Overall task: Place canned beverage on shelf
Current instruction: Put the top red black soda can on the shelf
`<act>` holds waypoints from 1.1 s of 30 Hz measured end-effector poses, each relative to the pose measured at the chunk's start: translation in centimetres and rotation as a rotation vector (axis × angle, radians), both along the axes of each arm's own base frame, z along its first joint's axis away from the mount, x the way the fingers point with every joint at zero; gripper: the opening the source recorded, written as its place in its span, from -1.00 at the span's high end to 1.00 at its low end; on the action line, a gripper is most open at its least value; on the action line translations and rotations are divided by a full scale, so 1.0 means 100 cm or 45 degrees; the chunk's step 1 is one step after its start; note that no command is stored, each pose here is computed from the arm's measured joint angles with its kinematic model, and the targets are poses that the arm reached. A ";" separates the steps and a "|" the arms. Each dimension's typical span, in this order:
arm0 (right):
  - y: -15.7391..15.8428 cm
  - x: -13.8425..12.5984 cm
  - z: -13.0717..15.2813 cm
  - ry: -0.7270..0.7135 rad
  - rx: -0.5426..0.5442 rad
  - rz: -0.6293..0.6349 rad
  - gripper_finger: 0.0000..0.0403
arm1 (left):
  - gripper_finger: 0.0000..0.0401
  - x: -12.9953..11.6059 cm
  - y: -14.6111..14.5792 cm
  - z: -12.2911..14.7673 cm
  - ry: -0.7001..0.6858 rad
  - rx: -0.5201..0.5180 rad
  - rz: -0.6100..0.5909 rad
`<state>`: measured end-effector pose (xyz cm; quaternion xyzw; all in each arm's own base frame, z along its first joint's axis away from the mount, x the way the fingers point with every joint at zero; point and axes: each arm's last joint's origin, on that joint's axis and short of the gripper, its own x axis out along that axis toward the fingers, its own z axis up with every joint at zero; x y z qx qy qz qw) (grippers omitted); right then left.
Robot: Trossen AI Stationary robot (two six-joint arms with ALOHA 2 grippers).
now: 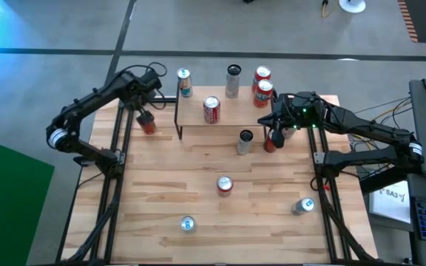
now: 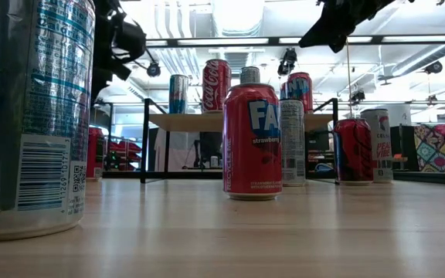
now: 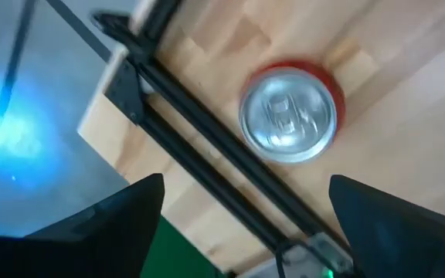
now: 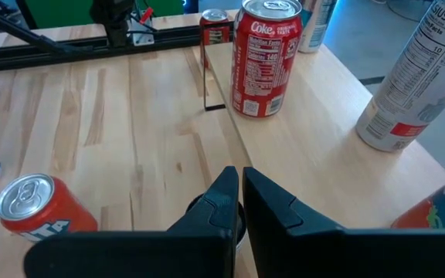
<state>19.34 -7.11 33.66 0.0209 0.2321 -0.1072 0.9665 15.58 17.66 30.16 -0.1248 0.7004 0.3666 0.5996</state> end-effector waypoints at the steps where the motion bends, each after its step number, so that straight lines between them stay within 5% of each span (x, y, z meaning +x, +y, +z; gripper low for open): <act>1: 0.000 0.000 0.000 -0.001 0.000 0.000 0.94 | -0.77 -0.001 -0.001 -0.002 0.011 -0.019 0.008; 11: 0.000 0.000 0.001 -0.016 0.029 -0.017 0.94 | -0.79 0.004 0.007 -0.014 -0.145 0.002 0.065; 33: 0.000 0.000 0.001 -0.023 0.044 -0.026 0.94 | -0.79 -0.001 0.010 -0.055 -0.164 -0.034 0.108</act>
